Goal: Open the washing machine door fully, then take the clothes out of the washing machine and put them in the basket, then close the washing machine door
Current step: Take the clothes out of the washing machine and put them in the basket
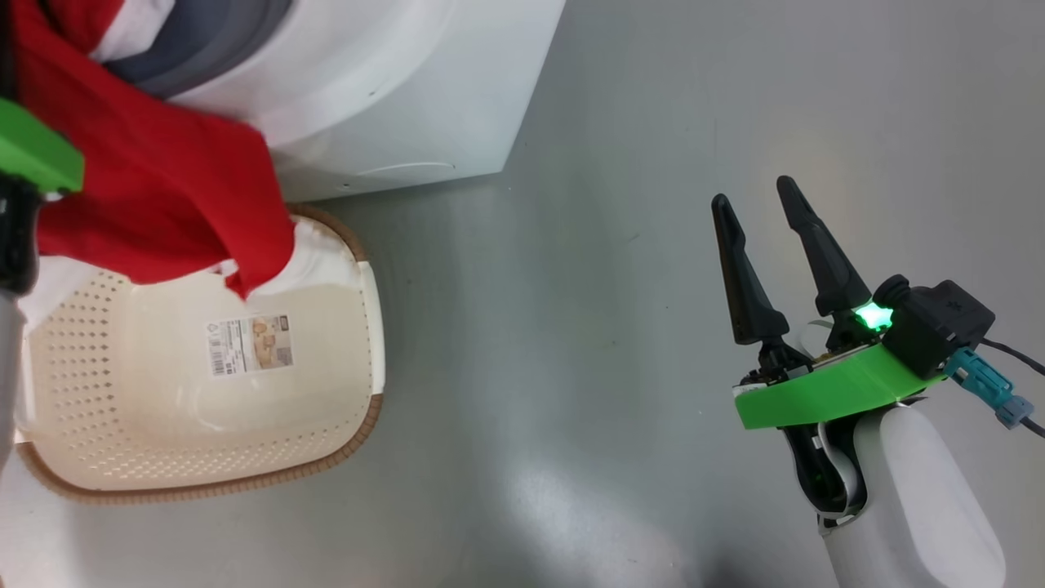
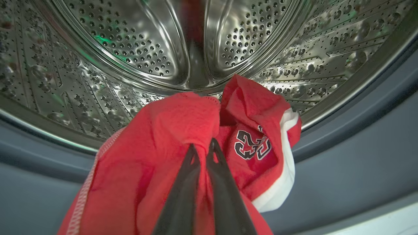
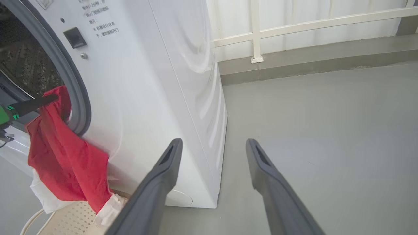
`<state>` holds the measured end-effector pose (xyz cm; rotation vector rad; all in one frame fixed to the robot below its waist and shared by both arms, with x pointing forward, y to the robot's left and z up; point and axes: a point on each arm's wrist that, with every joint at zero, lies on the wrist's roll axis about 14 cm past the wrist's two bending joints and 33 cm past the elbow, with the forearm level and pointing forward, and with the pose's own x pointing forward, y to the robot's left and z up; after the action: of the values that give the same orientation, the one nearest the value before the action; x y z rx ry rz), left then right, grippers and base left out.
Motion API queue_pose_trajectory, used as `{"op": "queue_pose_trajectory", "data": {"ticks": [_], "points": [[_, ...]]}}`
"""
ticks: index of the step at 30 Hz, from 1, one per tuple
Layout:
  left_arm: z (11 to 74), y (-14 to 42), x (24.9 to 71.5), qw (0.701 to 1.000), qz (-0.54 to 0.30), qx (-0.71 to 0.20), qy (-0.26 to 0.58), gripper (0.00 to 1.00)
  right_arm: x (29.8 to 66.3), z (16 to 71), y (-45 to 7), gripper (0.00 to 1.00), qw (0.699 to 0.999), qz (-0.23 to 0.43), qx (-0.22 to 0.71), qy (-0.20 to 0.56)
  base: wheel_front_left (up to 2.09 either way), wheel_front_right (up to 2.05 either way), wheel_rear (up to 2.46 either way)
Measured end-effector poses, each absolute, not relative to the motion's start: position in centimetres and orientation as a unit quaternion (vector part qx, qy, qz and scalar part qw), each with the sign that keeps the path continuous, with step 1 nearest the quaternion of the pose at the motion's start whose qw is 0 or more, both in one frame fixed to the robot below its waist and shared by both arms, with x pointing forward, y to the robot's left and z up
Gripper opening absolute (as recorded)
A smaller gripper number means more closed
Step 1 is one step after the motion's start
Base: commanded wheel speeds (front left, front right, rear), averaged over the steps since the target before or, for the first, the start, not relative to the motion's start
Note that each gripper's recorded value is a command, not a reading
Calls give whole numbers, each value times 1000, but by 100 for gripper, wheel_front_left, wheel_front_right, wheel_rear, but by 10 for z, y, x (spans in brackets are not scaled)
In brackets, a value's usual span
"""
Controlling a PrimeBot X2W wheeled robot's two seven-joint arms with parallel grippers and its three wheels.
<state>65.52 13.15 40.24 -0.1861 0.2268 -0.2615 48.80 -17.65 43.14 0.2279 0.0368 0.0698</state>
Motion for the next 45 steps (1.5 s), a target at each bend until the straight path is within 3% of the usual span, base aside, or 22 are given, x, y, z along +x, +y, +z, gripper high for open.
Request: {"op": "queue_pose_trajectory", "data": {"ticks": [12,23,35,45], "points": [[440,143,627,983,-140,-112,32,0,486,440,-170,100,992,43,116,10,0,0,0],[443,155,569,984,-123,-129,8,0,482,444,-169,100,992,45,116,7,0,0,0],[406,159,513,980,-99,-154,73,0,481,446,-172,100,993,42,114,6,0,0,0],[311,146,464,959,-99,-140,224,0,482,437,-172,100,992,41,114,15,0,0,0]]}}
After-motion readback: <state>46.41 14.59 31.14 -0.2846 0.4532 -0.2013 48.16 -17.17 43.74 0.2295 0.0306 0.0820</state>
